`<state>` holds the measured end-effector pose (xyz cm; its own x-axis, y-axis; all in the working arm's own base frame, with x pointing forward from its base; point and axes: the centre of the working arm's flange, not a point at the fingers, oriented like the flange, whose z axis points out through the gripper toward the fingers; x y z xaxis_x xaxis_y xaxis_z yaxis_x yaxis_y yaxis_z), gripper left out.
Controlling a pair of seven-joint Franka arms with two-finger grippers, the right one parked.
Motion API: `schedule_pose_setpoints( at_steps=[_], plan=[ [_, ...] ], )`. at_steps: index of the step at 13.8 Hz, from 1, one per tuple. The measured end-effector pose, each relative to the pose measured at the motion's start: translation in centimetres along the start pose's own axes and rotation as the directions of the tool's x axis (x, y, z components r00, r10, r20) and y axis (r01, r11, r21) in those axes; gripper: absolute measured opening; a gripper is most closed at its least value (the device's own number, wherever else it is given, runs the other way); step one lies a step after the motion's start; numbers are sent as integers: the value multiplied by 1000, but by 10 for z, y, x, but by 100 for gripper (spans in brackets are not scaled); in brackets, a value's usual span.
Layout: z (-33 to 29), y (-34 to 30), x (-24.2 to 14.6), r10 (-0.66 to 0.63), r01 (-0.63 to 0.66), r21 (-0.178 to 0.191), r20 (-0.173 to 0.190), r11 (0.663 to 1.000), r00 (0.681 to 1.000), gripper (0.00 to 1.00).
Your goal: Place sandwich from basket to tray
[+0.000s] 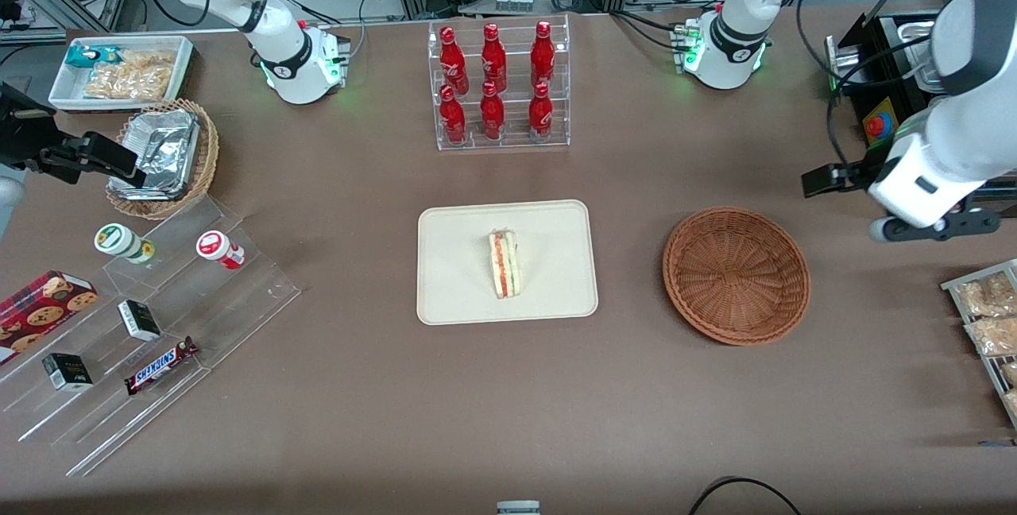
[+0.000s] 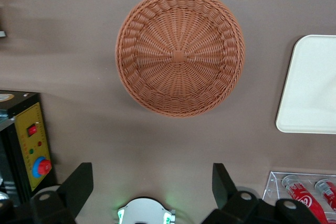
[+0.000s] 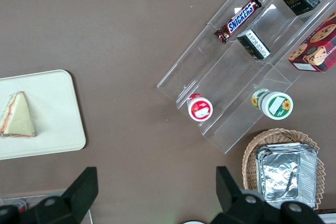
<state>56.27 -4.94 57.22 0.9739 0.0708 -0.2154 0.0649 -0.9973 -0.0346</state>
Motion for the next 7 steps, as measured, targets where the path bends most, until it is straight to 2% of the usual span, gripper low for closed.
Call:
schedule_pose_setpoints(
  at_steps=[2,7],
  plan=[
    [-14,-7,-14,4,-4,16,-8,1000,1000,100],
    [-27,-14,-38,-1,1,22,-16,1000,1000,100]
  ],
)
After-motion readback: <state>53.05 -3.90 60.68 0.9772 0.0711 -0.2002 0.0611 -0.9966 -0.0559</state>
